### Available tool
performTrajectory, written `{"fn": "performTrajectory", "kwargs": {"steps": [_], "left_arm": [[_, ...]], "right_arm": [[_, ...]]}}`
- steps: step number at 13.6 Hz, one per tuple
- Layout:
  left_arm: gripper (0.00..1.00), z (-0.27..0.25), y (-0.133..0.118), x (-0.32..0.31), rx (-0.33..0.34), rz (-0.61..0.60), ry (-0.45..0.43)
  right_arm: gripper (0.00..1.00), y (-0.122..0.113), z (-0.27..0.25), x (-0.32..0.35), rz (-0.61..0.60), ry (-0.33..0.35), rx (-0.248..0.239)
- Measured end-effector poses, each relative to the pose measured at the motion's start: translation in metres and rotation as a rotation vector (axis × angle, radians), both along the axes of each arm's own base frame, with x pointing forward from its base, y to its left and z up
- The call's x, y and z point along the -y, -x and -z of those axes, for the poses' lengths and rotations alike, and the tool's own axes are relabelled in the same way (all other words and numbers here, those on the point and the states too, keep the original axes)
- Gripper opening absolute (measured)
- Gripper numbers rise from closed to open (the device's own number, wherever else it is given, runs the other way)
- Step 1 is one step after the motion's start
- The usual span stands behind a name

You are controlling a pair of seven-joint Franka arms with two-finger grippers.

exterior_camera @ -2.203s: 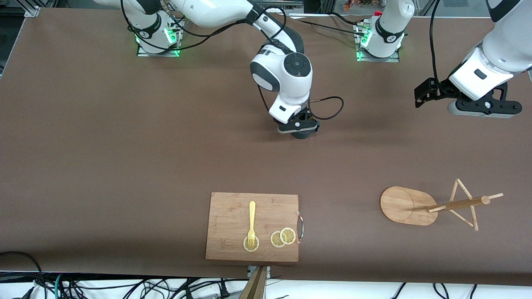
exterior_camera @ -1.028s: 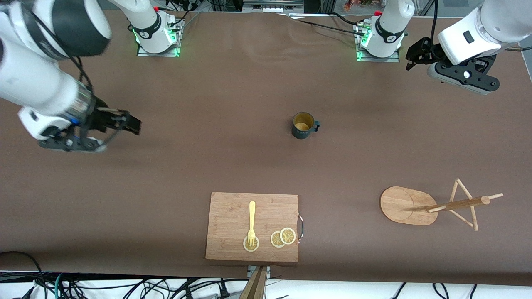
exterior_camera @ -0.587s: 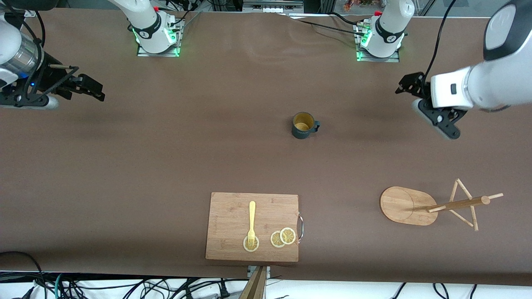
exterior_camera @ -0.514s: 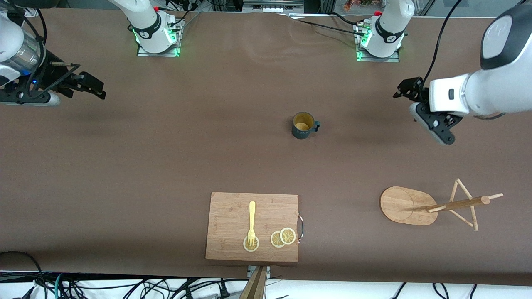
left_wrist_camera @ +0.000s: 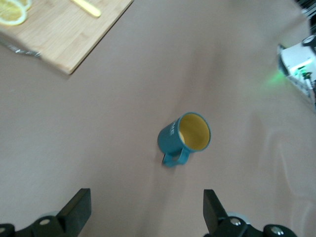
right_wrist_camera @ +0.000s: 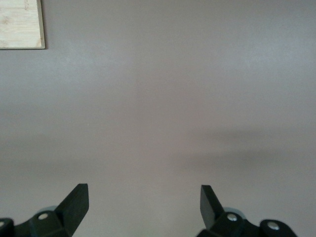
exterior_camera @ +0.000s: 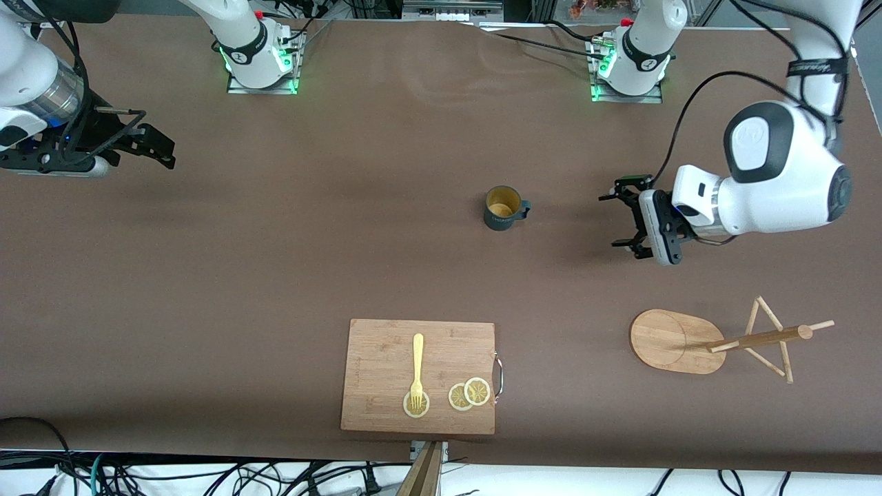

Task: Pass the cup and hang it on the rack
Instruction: 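Reach the left gripper to the mug and grasp its handle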

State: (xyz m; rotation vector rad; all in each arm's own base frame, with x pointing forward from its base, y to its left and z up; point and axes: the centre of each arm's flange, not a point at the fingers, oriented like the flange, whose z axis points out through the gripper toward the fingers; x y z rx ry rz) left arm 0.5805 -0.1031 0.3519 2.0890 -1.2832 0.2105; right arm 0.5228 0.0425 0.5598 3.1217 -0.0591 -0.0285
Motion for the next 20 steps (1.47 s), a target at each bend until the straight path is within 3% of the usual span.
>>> {"fn": "performTrajectory", "kwargs": {"steps": [4,7,9,14,19,20], "left_arm": [[1.00,0.091,0.015,0.006,0.082,0.079,0.259],[1.00,0.155,0.059,0.012,0.138,0.062,0.424],[1.00,0.184,0.086,0.017,0.213,0.074,0.498],[1.00,0.234,0.109,0.035,0.358,0.097,0.588],[0.94,0.262,0.128,0.062,0.369,0.119,0.632],[0.85,0.263,0.129,0.062,0.375,0.124,0.634]], "right_arm": [[1.00,-0.017,-0.017,-0.006,0.000,0.020,-0.016],[1.00,-0.029,-0.014,-0.009,0.020,0.030,-0.025],[1.00,-0.031,-0.011,-0.007,0.028,0.031,-0.032],[1.00,-0.031,-0.010,-0.006,0.039,0.032,-0.036],[1.00,-0.031,-0.010,-0.006,0.041,0.033,-0.037],[1.00,-0.031,-0.010,-0.005,0.041,0.033,-0.037]]}}
